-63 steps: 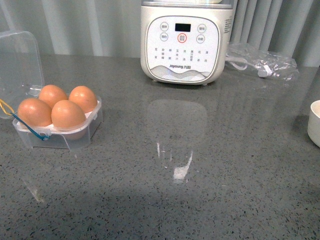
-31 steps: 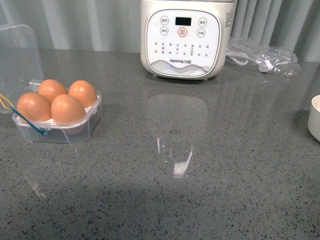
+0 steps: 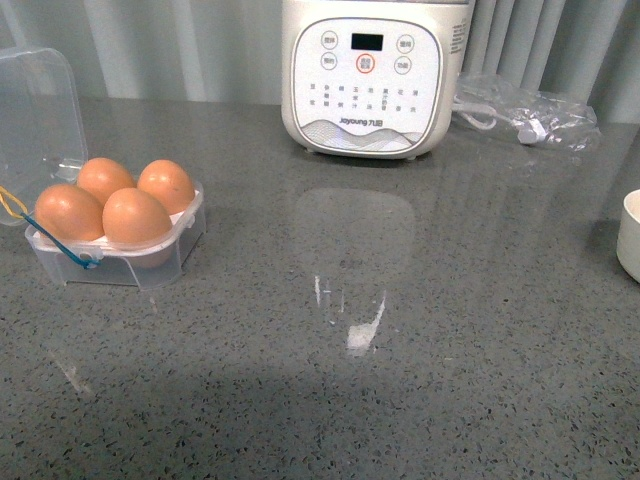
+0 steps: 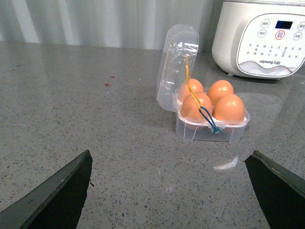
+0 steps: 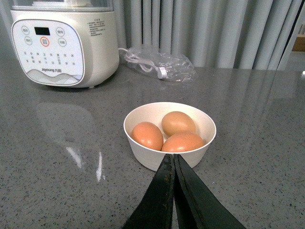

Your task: Put egg into box

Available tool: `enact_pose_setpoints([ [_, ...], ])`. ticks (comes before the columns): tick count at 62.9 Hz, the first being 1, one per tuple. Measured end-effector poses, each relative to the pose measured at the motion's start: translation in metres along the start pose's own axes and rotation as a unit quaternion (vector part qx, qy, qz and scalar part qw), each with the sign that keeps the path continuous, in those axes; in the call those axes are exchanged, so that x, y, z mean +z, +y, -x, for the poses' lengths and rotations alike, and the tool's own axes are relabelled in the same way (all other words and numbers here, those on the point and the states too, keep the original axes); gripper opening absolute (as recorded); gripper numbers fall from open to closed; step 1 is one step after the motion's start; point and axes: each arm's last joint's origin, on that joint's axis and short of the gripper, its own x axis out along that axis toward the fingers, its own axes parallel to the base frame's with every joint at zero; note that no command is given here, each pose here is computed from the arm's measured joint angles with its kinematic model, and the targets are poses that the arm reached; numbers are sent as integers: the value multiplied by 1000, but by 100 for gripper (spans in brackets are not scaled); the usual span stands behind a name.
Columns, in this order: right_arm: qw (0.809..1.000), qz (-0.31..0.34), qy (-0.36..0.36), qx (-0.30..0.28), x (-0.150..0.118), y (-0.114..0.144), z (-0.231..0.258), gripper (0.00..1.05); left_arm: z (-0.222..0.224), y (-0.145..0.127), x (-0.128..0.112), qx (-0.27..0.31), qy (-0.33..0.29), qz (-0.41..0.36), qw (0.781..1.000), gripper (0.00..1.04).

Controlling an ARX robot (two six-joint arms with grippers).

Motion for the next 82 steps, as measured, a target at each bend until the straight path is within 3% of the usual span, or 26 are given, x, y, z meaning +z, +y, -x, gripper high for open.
enact_pose_setpoints([
  [56, 1000, 0, 4, 0, -3, 0, 19, 3, 0, 0, 0, 0, -1, 0, 1000, 98],
  [82, 1000, 0, 4, 0, -3, 0, 19, 70, 0, 0, 0, 0, -1, 0, 1000, 98],
])
